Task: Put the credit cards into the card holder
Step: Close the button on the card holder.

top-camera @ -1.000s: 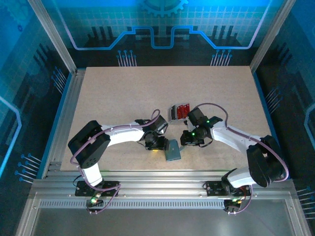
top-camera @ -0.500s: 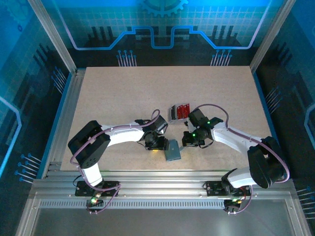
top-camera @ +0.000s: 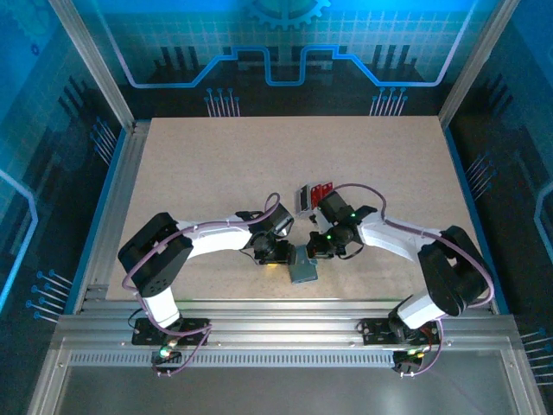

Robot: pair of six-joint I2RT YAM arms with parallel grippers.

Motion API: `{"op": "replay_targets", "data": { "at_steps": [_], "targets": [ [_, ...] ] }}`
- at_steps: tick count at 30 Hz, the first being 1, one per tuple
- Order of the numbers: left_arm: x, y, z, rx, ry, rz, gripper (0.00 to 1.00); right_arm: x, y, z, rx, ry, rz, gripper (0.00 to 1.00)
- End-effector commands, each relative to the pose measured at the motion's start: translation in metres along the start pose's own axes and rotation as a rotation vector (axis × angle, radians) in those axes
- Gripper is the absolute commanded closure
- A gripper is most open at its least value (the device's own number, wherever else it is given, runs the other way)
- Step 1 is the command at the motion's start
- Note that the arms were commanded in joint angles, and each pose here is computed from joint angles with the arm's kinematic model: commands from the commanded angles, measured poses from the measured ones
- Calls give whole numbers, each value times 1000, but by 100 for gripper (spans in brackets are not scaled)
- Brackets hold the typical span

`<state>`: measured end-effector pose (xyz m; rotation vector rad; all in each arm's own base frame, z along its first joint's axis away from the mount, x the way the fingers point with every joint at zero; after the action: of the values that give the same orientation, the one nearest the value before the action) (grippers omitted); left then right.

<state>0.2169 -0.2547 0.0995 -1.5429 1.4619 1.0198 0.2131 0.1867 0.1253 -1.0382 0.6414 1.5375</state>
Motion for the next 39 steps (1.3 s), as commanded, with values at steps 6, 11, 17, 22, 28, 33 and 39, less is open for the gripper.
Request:
{"op": "replay_targets", "data": {
  "at_steps": [6,11,17,22,28,33,39],
  "targets": [
    [28,16,17,-27,-46,68,49,15,-5,10,-5,-24,38,100],
    [30,17,17,-30,-42,70,50,15,-14,17,-15,-39,26,100],
    [31,17,17,-31,-38,71,50,18,-14,18,-14,-36,36,100],
    [32,17,17,-33,-36,71,50,21,-10,17,-13,-31,52,100],
    [32,17,18,-34,-35,70,50,24,-5,16,-16,-28,75,100],
    [33,17,18,-35,-31,71,50,28,-2,15,-12,-25,90,100],
    [34,17,18,-38,-31,71,50,26,0,15,-15,-18,90,100]
  ]
}}
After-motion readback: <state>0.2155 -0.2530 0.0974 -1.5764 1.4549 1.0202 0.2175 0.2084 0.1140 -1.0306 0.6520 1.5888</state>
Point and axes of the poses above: each hand's point on the last joint's axis, 136 mm out from that joint toward the fingers, its own x axis out along the fingers, its own z axis along the line the jaws close on, y = z × x, the point moved 9 cm from there along -x, back along the fingers, and after that the axes turned 7 degrees about -x, right-handed, at the moved point
